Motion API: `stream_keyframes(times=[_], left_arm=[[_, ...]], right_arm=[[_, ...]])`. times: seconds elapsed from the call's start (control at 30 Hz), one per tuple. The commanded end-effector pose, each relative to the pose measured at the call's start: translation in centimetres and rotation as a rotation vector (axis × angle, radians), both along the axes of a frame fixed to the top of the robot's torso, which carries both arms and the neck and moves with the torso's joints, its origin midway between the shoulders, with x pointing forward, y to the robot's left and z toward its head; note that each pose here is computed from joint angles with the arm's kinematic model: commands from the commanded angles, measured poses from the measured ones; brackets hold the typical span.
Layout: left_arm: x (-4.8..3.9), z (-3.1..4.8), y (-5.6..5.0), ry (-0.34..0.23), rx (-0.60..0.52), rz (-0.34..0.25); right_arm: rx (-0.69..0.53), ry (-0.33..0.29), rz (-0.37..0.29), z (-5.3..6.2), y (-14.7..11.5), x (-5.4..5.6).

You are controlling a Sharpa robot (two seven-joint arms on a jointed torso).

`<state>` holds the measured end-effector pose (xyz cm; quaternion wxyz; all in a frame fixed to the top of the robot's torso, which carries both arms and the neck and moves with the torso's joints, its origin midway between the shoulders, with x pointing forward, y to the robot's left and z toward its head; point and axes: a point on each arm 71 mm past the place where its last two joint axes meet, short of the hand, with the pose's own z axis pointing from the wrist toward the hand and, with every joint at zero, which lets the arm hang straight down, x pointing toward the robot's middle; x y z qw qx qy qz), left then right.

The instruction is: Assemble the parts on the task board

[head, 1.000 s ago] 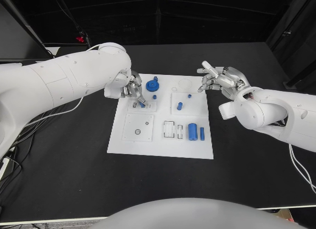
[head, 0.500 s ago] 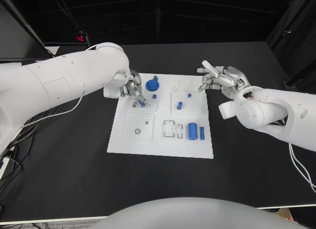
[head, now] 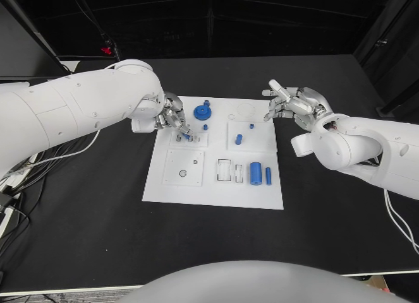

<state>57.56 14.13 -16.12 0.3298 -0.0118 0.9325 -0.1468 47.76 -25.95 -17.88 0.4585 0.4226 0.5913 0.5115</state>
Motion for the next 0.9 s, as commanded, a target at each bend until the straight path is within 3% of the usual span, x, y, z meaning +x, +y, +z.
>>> stream_keyframes(times=[0.03, 0.57, 0.9], left_arm=[[-0.08, 0.28, 0.04, -0.027, -0.052, 0.031], [-0.57, 0.09, 0.43, -0.068, -0.086, 0.084], [-0.92, -0.34, 0.39, -0.058, -0.074, 0.095]], right_arm=[[0.003, -0.007, 0.004, 0.11, 0.03, 0.02], [0.004, -0.004, 0.004, -0.10, -0.02, -0.05], [0.004, -0.004, 0.005, -0.11, -0.03, -0.07]])
